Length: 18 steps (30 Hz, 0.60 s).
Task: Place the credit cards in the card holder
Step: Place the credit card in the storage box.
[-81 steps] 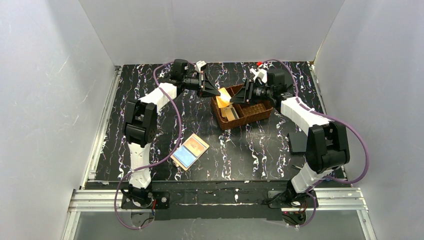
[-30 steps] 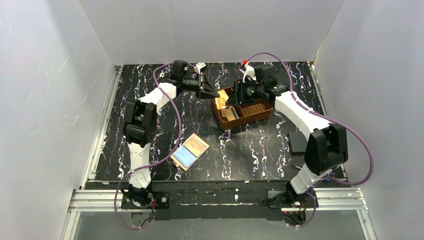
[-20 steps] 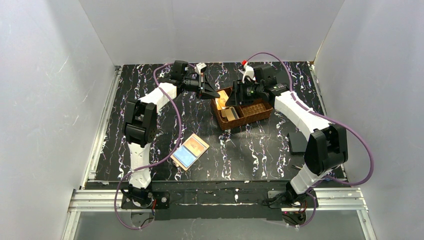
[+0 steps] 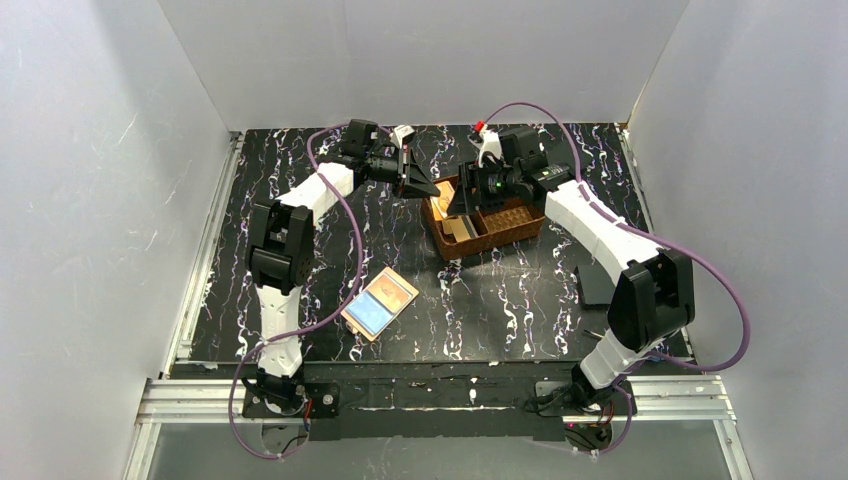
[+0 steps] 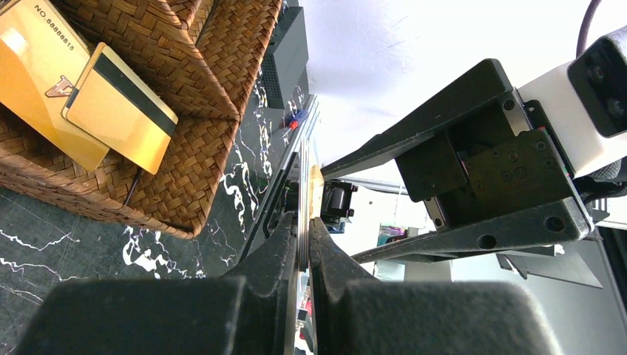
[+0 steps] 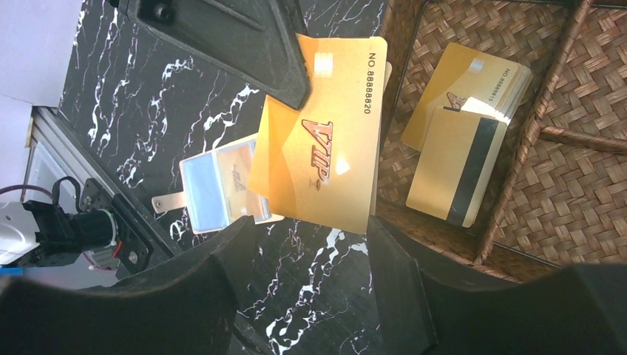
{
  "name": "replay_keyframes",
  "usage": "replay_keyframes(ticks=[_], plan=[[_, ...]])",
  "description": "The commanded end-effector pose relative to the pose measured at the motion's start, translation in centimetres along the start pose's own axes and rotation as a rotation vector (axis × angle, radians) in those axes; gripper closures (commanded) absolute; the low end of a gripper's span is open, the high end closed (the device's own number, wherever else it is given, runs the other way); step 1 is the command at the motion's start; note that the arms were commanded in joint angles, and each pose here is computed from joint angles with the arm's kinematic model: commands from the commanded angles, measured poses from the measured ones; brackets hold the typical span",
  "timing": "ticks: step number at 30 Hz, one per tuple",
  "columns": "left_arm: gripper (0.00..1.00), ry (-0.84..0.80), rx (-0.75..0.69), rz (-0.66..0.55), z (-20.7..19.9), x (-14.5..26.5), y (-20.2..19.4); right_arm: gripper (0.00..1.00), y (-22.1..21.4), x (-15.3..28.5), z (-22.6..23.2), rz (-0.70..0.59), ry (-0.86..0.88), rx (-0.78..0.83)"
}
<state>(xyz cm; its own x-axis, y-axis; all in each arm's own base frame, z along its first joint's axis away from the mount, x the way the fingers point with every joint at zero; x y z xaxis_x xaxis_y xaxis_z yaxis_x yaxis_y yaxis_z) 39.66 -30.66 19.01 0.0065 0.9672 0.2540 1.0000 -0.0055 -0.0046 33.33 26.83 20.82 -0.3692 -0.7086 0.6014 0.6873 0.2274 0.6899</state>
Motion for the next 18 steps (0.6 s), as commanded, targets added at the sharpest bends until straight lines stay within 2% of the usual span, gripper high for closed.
replay_keyframes(ticks=[1,13,15,18], plan=[[1.00,-0.011,-0.099,-0.015,-3.2,0.6,-0.5,0.34,3.7,2.4,2.7,-0.116,0.044,0.083],[1.00,0.022,-0.142,-0.035,-3.7,0.2,-0.9,0.31,3.6,1.9,2.5,-0.129,0.043,0.031],[1.00,0.024,-0.161,-0.037,-4.0,0.1,-1.1,0.33,3.6,1.7,2.6,-0.138,0.058,-0.005],[1.00,0.005,-0.162,-0.028,-4.3,-0.1,-1.2,0.42,3.6,1.5,2.3,-0.160,0.077,-0.079]])
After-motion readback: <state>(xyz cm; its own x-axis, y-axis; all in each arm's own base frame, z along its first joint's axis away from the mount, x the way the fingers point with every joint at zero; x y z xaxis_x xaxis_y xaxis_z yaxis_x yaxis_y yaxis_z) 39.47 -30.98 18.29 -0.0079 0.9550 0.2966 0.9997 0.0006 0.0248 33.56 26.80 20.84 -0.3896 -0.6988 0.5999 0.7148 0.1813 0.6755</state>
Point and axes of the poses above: each gripper's point midway between its finger pads, its own x axis back along the fingers, its own z axis along the line the jaws close on, y = z × x, the point moved 1 cm from there along x, back along the fingers, and after that the axes turned 7 degrees about x, right-handed, at the moved point
